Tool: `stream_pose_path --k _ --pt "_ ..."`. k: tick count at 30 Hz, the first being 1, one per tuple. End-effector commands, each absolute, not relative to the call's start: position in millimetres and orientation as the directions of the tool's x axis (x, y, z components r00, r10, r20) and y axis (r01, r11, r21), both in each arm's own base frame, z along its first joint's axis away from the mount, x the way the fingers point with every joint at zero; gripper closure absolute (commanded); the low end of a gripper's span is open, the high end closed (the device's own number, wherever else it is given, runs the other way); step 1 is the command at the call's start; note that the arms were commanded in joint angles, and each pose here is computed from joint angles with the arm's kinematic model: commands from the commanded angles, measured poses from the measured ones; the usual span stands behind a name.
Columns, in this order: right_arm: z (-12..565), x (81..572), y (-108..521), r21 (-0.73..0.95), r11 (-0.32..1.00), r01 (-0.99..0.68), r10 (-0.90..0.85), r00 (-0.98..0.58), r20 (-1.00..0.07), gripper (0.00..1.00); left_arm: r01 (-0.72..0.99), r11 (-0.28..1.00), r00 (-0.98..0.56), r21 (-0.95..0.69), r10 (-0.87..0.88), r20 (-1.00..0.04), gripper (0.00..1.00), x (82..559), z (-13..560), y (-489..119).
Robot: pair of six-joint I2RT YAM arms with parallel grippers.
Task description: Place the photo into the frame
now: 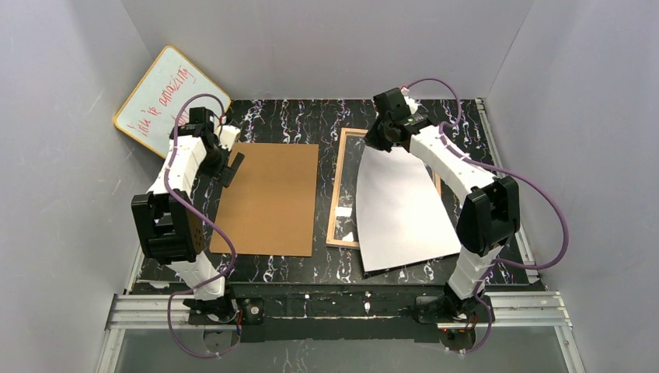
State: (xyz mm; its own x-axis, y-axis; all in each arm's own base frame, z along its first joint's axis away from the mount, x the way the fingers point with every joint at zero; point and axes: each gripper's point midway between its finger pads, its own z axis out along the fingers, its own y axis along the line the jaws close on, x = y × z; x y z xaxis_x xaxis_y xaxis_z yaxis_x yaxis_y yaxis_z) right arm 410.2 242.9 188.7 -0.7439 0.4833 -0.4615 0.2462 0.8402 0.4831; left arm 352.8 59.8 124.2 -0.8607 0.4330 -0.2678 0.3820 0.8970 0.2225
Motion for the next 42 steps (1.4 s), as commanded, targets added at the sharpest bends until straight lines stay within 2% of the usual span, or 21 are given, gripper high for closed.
stream_pose_path --k 1,8,20,35,42 --pt "208 441 235 0.543 0.725 0.424 0.688 -0.480 -0.544 0.99 0.405 0.886 -0.849 0.224 0.456 -0.267 0.02 341 133 55" --pt "191 465 233 0.539 0.656 0.528 0.747 -0.355 -0.562 0.99 0.410 0.882 -0.849 0.231 0.462 -0.256 0.02 344 128 56" --pt "190 483 213 0.558 0.635 0.534 0.748 -0.245 -0.617 0.99 0.420 0.881 -0.853 0.220 0.465 -0.234 0.02 344 117 56" --pt "170 505 224 0.566 0.667 0.484 0.736 -0.315 -0.599 0.99 0.424 0.877 -0.854 0.225 0.470 -0.222 0.02 343 111 56" --pt "172 517 238 0.556 0.735 0.389 0.678 -0.385 -0.627 0.99 0.429 0.875 -0.853 0.225 0.475 -0.218 0.02 343 110 56"
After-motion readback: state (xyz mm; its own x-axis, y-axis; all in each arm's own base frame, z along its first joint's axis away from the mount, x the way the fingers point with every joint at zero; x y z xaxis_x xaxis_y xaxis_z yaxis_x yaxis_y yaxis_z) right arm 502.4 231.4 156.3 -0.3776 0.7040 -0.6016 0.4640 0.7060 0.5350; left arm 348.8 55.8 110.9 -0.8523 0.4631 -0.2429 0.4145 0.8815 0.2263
